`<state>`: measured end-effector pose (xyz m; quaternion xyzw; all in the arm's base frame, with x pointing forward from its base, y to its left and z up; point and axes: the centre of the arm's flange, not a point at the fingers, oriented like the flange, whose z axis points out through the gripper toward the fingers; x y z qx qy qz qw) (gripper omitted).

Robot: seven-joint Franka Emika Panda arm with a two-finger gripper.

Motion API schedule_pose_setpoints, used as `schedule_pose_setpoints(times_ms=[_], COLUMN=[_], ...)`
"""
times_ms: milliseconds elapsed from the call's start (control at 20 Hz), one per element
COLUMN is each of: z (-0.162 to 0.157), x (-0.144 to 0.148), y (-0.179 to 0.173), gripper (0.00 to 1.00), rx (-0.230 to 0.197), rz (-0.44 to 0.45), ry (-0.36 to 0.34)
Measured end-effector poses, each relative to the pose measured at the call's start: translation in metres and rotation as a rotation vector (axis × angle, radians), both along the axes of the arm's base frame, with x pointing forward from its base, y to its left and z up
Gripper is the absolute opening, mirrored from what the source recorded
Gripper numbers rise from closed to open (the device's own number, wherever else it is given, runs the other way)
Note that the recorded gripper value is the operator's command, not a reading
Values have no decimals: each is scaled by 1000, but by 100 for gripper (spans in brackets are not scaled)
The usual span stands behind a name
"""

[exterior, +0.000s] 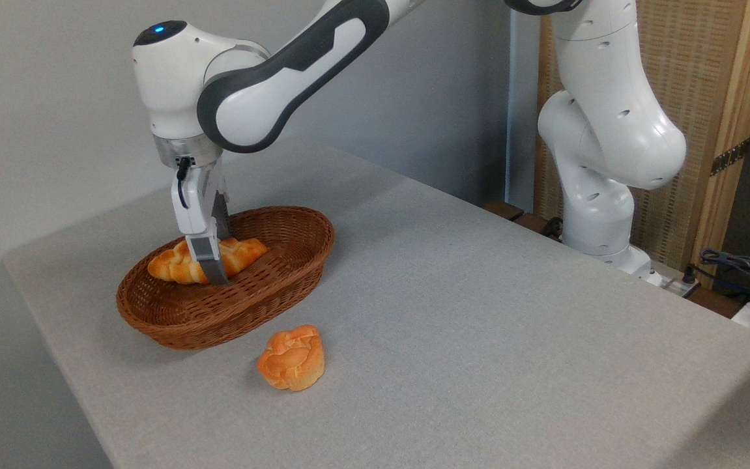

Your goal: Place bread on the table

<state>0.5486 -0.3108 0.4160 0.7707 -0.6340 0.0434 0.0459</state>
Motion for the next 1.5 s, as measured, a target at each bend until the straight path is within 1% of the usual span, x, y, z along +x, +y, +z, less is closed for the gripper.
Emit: schedule_pose_setpoints(times_ms=[50,100,750,900,1200,1400,1500], z=[0,0,1,4,26,39,48], x=[0,0,0,2,7,10,10], y=[0,0,-1,0,10,19,25], gripper=[37,28,28,28,28,28,29], rx=[0,0,-2,-5,-26,-32,-48], rz=[0,0,-1,15,73,93,115], ry=[0,0,-3,-6,-31,-52,-59])
